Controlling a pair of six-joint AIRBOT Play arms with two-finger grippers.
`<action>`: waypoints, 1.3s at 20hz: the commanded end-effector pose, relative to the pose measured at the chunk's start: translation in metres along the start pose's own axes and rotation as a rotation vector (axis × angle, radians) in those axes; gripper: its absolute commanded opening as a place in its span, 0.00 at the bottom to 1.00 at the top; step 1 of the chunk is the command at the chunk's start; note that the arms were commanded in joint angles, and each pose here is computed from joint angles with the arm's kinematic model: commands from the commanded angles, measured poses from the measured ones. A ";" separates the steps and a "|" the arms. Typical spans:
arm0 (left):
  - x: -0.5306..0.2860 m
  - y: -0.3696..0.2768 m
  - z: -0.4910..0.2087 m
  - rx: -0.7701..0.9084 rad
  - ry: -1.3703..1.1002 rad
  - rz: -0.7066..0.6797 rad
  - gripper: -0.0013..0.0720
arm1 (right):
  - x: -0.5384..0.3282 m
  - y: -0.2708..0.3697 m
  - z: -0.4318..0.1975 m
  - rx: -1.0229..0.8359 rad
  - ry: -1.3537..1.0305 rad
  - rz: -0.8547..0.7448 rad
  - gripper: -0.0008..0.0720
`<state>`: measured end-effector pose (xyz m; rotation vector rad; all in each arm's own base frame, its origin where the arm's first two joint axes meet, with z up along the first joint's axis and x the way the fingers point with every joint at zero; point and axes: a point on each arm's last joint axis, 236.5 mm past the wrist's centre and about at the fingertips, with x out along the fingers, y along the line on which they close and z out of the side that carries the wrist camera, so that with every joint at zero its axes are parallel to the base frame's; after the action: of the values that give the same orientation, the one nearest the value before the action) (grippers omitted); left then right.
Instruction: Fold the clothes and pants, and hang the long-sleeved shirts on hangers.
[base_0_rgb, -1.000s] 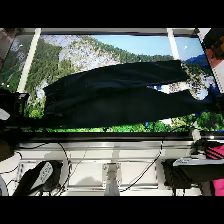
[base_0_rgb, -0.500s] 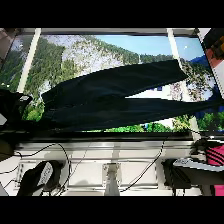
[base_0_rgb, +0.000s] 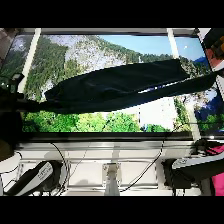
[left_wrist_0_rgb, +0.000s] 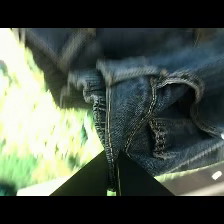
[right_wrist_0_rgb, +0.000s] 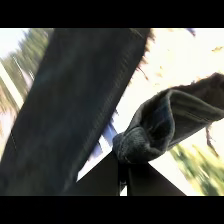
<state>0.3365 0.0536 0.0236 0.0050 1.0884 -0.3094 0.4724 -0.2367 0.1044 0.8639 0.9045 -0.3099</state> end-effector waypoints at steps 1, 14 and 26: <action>0.006 0.012 0.046 -0.101 -0.132 -0.072 0.04 | 0.028 0.036 0.014 0.017 -0.030 0.025 0.03; 0.039 0.076 0.136 -0.606 -0.538 -0.191 0.04 | 0.075 0.116 0.031 0.112 -0.170 0.202 0.03; 0.063 0.168 0.163 -1.249 -0.860 0.014 0.67 | 0.097 0.156 0.100 0.477 -0.424 0.520 0.38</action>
<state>0.5435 0.1474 0.0324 -0.9732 0.3559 0.2400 0.6628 -0.1941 0.1244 1.3460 0.3104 -0.2870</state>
